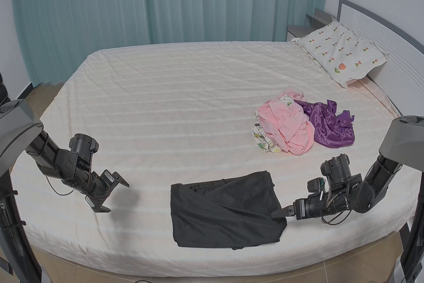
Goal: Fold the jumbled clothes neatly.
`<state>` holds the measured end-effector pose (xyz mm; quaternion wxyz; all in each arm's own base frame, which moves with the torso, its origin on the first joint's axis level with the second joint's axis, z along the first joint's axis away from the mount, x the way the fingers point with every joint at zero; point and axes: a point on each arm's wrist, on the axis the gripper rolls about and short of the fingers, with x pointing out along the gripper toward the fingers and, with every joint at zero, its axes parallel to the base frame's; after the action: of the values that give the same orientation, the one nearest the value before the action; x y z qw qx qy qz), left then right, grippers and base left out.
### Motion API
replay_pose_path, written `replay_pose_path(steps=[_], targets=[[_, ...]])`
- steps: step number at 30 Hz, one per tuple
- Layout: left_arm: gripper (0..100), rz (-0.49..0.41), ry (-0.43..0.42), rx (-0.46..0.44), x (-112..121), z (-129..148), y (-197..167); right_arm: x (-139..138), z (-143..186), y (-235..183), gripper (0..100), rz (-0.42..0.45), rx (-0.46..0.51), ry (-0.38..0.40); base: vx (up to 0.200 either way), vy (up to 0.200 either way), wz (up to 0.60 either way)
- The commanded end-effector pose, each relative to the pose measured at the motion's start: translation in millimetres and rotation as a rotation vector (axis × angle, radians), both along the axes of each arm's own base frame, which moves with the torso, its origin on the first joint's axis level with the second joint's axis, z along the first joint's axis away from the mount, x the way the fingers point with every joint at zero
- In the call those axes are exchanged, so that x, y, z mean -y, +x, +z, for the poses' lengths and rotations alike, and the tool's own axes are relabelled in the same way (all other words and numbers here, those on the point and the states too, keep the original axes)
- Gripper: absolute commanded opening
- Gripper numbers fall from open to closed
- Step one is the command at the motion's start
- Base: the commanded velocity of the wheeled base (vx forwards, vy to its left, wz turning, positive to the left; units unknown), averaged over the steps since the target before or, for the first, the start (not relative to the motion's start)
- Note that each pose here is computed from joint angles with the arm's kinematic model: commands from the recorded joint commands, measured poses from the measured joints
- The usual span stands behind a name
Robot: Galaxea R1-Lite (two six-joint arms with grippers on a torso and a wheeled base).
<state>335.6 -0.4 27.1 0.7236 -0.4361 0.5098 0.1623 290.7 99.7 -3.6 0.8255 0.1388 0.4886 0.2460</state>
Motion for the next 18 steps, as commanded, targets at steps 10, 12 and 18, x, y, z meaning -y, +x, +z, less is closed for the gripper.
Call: replay_pose_path(steps=[10,12,18], targets=[[100,-0.144,0.032,0.023,55,13,-17,-11,-13,49,100,-0.208,0.034,0.16,0.0,0.0,0.0],[100,-0.157,0.029,0.031,60,14,-17,-11,-13,49,100,-0.208,0.033,0.163,0.0,0.0,0.0],[100,-0.175,0.014,0.028,73,10,-20,-13,-14,49,100,-0.204,0.033,0.163,0.0,-0.033,0.0]])
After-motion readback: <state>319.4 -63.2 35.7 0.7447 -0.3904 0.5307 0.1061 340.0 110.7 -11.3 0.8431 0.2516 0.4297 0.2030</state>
